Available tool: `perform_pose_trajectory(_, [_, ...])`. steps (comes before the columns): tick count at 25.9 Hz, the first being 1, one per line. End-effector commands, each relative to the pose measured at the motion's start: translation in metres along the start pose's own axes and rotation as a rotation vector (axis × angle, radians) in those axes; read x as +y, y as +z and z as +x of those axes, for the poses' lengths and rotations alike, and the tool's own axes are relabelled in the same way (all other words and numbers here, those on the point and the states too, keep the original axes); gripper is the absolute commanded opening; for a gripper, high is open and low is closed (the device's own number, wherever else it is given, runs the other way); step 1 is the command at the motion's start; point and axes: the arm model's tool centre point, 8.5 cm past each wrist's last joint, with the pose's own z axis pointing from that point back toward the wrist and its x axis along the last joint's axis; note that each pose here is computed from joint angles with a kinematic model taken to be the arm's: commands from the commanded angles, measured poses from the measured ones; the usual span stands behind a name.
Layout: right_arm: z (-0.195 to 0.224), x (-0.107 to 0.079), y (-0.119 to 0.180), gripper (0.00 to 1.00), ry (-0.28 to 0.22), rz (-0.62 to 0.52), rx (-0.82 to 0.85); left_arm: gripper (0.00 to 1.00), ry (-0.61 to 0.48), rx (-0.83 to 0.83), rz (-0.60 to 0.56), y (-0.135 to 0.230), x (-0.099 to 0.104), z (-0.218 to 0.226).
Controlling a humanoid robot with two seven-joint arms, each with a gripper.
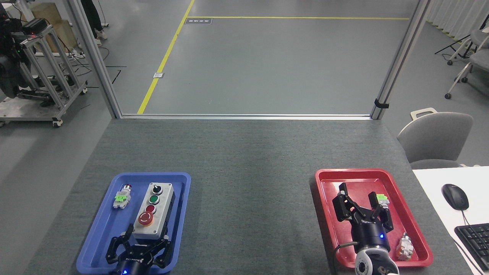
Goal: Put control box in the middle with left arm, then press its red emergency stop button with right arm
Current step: 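Close the left gripper around the near end of the control box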
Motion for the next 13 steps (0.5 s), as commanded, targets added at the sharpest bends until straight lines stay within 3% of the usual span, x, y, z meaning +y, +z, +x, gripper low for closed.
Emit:
perform_pose_trajectory(1, [0.002, 0.002, 0.000, 1.00, -0.004, 0.003, 0.001, 0.99, -0.002, 0.003, -0.018, -0.004, -0.005, -0.001])
perform_pose_trajectory(13, [0.001, 0.001, 0.000, 1.00, -0.002, 0.003, 0.002, 0.99, 0.005, 0.019, -0.056, -0.029, -0.013, -0.002])
